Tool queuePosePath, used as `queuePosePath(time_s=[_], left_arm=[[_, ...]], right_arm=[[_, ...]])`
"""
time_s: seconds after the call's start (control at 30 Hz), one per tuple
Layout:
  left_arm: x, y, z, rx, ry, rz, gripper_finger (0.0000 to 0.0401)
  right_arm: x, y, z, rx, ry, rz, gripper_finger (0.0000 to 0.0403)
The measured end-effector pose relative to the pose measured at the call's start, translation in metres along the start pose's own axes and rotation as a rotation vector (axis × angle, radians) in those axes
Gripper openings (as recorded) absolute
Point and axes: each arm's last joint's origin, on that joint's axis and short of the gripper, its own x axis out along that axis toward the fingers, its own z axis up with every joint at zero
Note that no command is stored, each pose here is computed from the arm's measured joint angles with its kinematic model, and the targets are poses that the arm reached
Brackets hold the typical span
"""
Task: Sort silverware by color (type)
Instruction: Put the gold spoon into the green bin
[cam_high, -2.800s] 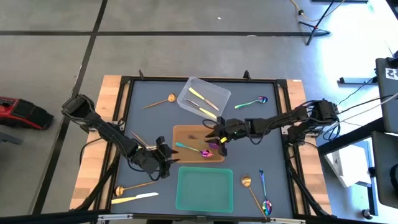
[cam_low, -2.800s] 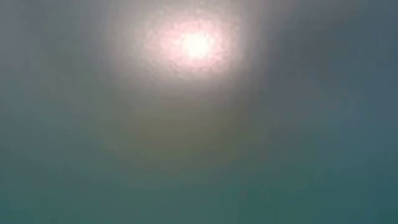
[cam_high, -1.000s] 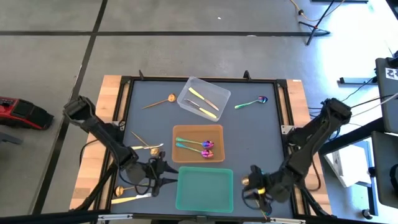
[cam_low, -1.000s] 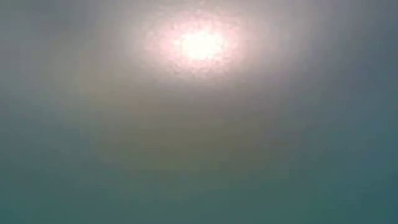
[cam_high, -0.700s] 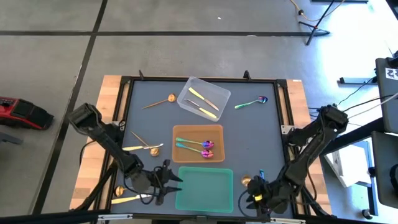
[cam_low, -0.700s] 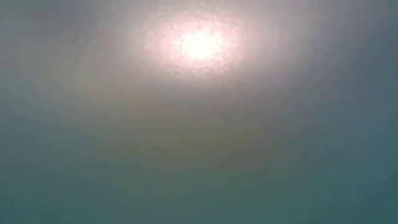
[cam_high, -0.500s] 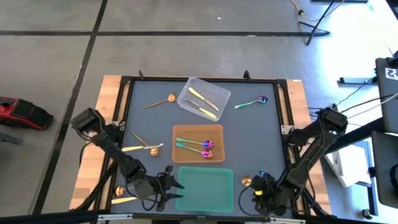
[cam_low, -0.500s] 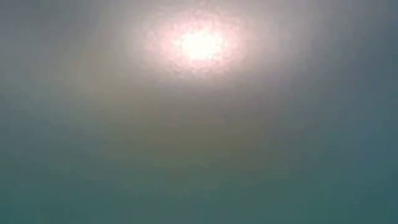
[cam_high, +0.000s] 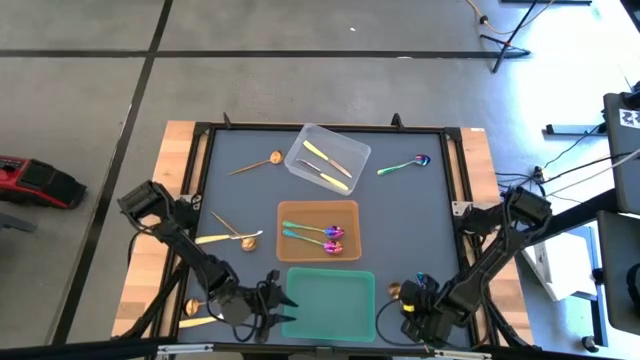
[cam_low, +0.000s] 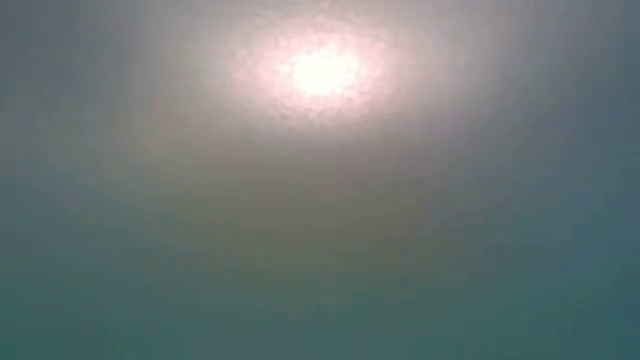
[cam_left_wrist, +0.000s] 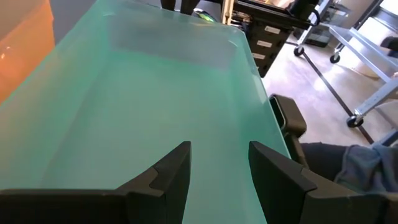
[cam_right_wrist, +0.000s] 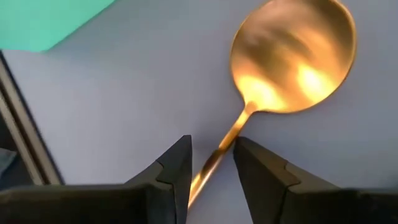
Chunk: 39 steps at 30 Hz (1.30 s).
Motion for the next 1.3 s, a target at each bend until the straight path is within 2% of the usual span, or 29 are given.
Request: queuePosePath(time_s=[0.27, 0.5, 0.63, 1.1, 1.3], left_arm=[[0.000, -0.001, 0.000, 0.005, 0.001, -0.002, 0.0157], [0.000, -0.001, 0.000, -0.011, 0.001, -0.003, 0.0157], [0.000, -0.001, 0.000, -0.020, 0.000, -0.003, 0.0157], [0.000, -0.001, 0.000, -0.031, -0.002, -0.005, 0.0157], [-0.006, -0.006, 0.008, -0.021, -0.020, -0.027, 0.0157]], right_arm=[[0.002, -0.001, 0.000, -0.065, -0.029, -0.020, 0.0115], [0.003, -0.002, 0.001, -0.116, -0.096, -0.033, 0.0043], [0.004, -0.004, 0.005, -0.123, -0.195, -0.056, 0.0006], [0.004, -0.006, 0.008, -0.157, -0.350, -0.073, 0.0003], [-0.008, 0.006, 0.013, -0.188, -0.385, -0.098, 0.0002]])
